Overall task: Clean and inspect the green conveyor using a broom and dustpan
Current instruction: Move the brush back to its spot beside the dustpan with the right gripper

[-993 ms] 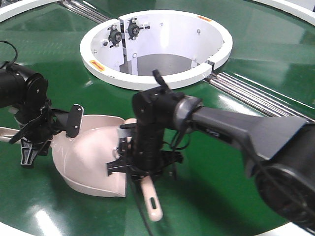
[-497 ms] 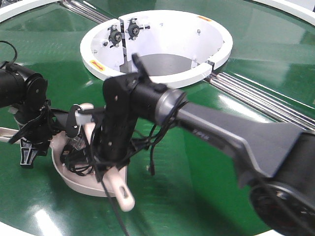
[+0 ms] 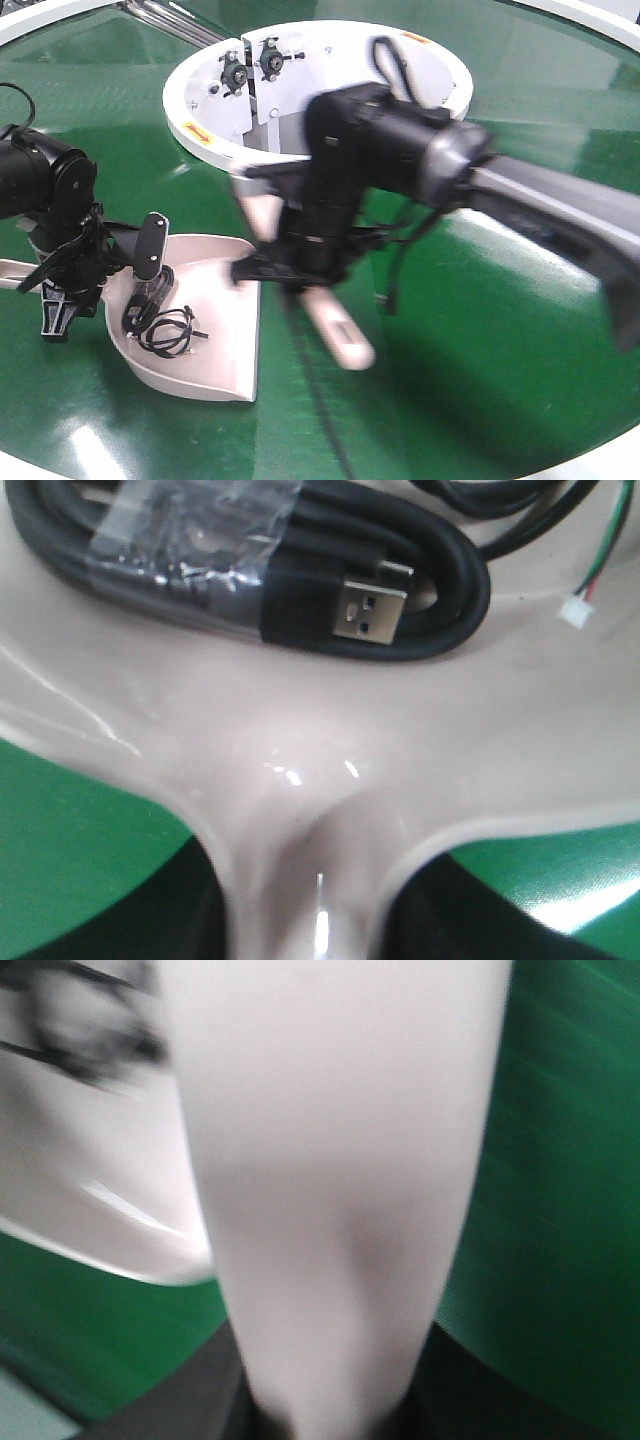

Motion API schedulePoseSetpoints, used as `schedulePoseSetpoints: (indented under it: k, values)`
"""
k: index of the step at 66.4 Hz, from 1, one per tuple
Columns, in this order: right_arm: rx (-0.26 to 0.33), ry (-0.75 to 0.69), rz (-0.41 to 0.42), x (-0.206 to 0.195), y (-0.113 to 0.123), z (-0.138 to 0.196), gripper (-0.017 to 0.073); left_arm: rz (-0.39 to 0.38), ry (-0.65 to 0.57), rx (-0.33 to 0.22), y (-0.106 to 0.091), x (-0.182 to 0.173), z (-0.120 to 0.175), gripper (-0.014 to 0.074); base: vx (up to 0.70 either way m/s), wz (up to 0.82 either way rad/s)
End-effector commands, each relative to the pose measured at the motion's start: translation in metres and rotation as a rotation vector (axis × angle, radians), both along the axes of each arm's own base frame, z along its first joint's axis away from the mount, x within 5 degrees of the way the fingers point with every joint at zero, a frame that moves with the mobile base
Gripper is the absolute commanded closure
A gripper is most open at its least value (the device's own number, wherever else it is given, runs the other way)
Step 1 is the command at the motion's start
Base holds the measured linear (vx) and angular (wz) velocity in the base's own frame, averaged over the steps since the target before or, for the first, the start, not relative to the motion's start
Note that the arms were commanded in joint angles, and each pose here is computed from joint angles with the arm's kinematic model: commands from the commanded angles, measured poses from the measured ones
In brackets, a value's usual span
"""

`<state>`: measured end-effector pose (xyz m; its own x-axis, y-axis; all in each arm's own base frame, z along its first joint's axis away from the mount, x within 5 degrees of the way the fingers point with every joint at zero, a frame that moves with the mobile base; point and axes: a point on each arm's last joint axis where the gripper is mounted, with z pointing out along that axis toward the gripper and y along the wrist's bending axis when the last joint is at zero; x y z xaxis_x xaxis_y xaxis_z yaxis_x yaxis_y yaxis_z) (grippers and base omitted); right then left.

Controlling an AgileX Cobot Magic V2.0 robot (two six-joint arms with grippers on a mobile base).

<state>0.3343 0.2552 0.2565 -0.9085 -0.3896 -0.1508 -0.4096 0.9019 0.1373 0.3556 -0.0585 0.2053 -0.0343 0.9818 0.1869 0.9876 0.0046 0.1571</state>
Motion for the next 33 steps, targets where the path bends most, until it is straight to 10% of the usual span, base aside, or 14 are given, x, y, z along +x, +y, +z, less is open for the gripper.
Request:
schedulePoseSetpoints:
  k: [1, 33]
  values:
    - [-0.06, -0.043, -0.018, -0.007, -0.045, 0.026, 0.0561, 0.002, -0.082, -0.016, -0.002, 0.001, 0.023, 0.06, 0.0, 0.0]
    - [-0.099, -0.059, -0.217, -0.018, -0.202, 0.022, 0.0561, 0.002, -0.082, -0.016, -0.002, 0.001, 0.023, 0.06, 0.0, 0.0]
